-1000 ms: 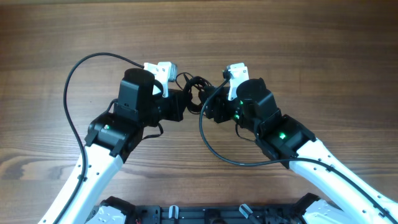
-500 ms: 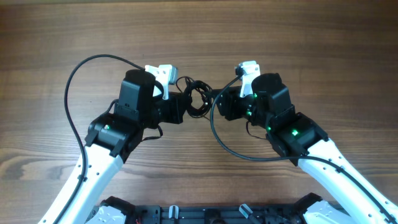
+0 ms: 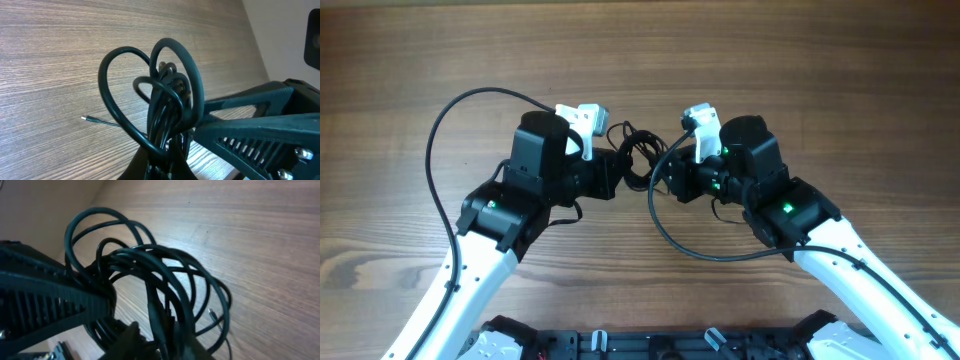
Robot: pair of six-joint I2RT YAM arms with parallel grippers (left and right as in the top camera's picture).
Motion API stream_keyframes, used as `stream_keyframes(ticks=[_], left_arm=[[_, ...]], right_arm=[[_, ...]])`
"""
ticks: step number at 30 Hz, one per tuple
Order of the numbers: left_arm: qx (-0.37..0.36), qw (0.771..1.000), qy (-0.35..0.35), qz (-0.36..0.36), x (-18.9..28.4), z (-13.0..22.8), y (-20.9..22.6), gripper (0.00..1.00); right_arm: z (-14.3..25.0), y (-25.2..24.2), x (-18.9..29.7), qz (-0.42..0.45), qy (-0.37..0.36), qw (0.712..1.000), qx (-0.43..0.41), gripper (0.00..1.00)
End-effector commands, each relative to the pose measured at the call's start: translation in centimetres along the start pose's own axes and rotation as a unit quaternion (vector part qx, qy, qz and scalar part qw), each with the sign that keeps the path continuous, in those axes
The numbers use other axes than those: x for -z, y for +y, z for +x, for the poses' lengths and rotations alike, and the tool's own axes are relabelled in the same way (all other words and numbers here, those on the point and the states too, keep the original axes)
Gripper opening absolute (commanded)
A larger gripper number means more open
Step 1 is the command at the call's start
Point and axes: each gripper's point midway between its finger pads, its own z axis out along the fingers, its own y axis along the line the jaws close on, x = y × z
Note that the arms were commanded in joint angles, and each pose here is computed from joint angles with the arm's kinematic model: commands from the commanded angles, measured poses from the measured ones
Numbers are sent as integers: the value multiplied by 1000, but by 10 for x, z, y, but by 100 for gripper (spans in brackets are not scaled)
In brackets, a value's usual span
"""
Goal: Untangle cables
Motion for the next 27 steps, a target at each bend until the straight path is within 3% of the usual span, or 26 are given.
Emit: stream_keyframes(ticks=[1,9,16,23,24,27], left_arm=[[-15,1000,-9,22,5,-7,-12,4],[-14,1000,-7,20,2,-7,-9,4],[-30,995,-5,90,3,-10,-35,4],[-48,983,14,178,12,-6,-66,4],[-46,983,18,179,12,-4,-66,4],[-41,985,23,168,11,-1,-61,4]], right_arm=[[8,13,-2,-43,21,999,3,13],[3,42,2,-119,29,991,-50,6],[-11,9,-6,-31,-16,997,-75,6],[-1,-9,-33,-13,4,995,-98,7],[1,-12,-37,-11,7,995,-100,13],[3,-14,-40,-10,10,995,-101,50]])
